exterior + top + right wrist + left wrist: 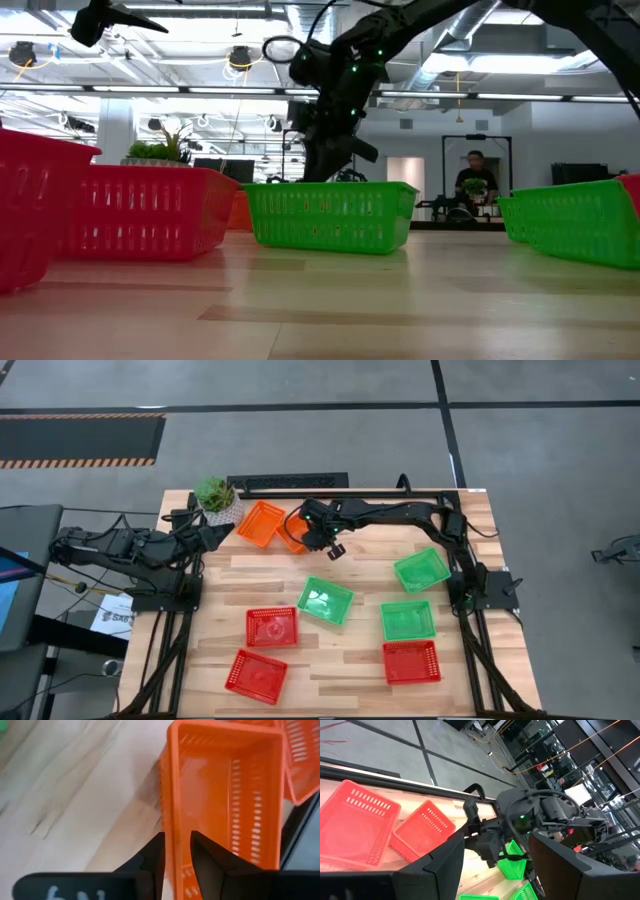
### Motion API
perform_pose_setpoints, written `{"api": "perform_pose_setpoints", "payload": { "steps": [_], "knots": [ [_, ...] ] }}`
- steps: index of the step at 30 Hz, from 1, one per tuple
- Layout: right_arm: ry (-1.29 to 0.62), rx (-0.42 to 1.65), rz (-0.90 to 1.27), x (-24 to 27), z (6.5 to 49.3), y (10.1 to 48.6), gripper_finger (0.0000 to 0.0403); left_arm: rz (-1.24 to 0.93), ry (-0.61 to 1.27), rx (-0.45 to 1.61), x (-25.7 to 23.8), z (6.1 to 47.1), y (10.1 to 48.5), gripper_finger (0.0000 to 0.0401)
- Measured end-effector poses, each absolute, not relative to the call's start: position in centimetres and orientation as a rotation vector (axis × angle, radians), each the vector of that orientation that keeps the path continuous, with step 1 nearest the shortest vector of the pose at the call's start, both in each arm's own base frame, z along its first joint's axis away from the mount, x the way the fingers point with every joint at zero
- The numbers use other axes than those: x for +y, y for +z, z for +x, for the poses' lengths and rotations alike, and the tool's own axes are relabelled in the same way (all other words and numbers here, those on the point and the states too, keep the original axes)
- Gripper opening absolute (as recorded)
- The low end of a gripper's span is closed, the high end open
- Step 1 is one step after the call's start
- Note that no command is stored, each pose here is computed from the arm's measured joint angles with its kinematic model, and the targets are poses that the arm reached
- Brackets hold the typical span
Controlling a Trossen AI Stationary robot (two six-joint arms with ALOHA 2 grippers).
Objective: Stack baskets by color
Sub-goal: Stack the bottom orange bin on the top orange bin
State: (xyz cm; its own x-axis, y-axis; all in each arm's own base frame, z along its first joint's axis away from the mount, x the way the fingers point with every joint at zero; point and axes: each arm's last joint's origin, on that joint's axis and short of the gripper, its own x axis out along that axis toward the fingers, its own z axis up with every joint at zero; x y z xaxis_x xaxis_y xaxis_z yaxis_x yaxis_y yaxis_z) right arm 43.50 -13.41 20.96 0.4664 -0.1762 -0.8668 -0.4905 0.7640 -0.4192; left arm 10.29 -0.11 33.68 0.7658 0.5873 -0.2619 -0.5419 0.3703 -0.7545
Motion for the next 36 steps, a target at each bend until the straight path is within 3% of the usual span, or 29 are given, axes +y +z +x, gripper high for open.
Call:
{"api": "perform_pose_setpoints", "payload": {
  "steps": [6,16,26,36],
  "knots": [
    [0.182,1.048,-0.704,-13.4,43.7,22.7,0.0137,-0.946,0.725,-0.054,-0.1,10.3,33.7,0.021],
    [0.235,1.058,-0.707,-13.2,43.6,20.9,0.0164,-0.945,0.725,-0.052,-0.1,10.3,33.7,0.021],
    [0.239,1.09,-0.692,-13.7,42.9,18.9,0.0153,-0.943,0.726,-0.05,-0.1,10.3,33.6,0.021],
    [0.056,1.181,-0.556,-16.5,41.5,18.6,0.0134,-0.946,0.719,-0.045,-0.1,10.3,33.6,0.021]
  ]
}}
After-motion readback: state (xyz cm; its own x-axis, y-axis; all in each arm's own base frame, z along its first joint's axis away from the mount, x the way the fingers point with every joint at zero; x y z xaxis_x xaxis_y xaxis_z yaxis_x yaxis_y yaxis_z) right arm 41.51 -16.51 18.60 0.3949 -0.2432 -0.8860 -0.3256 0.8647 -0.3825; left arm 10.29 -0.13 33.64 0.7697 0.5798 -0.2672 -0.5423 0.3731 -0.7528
